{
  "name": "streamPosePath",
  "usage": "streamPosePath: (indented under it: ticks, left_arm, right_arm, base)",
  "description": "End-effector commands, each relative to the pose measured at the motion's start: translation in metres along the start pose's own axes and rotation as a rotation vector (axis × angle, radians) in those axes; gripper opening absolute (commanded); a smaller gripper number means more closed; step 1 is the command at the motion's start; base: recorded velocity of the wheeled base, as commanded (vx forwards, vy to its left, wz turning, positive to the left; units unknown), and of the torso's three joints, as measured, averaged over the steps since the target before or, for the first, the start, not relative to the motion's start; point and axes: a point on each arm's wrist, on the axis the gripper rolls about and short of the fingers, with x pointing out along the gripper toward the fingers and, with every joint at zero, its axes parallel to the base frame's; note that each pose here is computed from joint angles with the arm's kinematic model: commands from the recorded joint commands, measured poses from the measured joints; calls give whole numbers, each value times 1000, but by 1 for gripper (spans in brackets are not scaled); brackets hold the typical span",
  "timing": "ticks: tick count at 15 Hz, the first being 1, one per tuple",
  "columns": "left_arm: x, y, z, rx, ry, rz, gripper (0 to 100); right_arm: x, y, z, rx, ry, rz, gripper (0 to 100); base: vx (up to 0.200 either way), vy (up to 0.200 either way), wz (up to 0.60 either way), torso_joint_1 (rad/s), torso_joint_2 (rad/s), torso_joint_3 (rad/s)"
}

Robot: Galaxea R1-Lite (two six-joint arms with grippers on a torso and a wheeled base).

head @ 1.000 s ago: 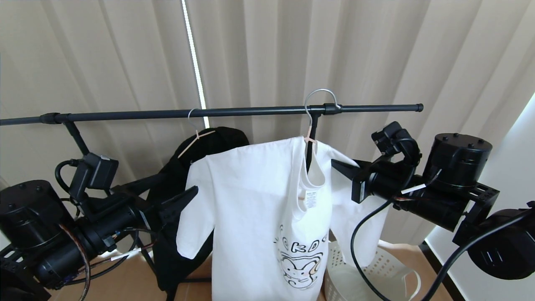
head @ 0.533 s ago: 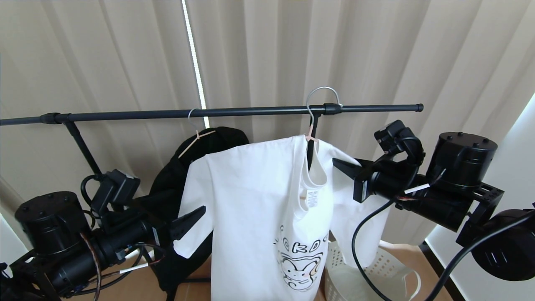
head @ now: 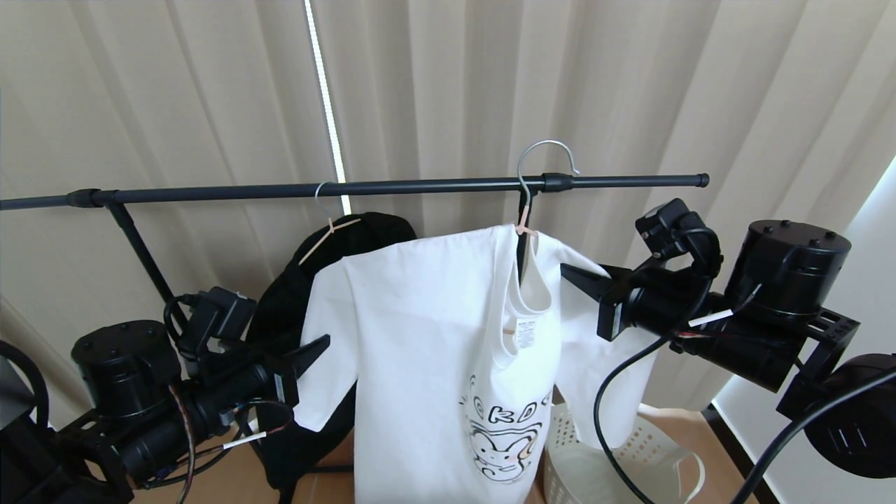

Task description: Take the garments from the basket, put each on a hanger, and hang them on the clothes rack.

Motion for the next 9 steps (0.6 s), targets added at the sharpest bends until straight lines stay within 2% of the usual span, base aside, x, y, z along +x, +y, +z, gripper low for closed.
streamPosePath:
  ticks: [1, 9]
  left_arm:
    - [2, 0, -2, -2, 7, -3, 0]
    - [4, 3, -6, 1, 22, 7, 0]
  right_arm:
    - [0, 0, 0, -1, -2, 1, 0]
    - [-2, -4, 7, -4, -25, -16, 0]
  base:
    - [0, 0, 0, 0, 0, 0]
    - [0, 0, 0, 0, 0, 0]
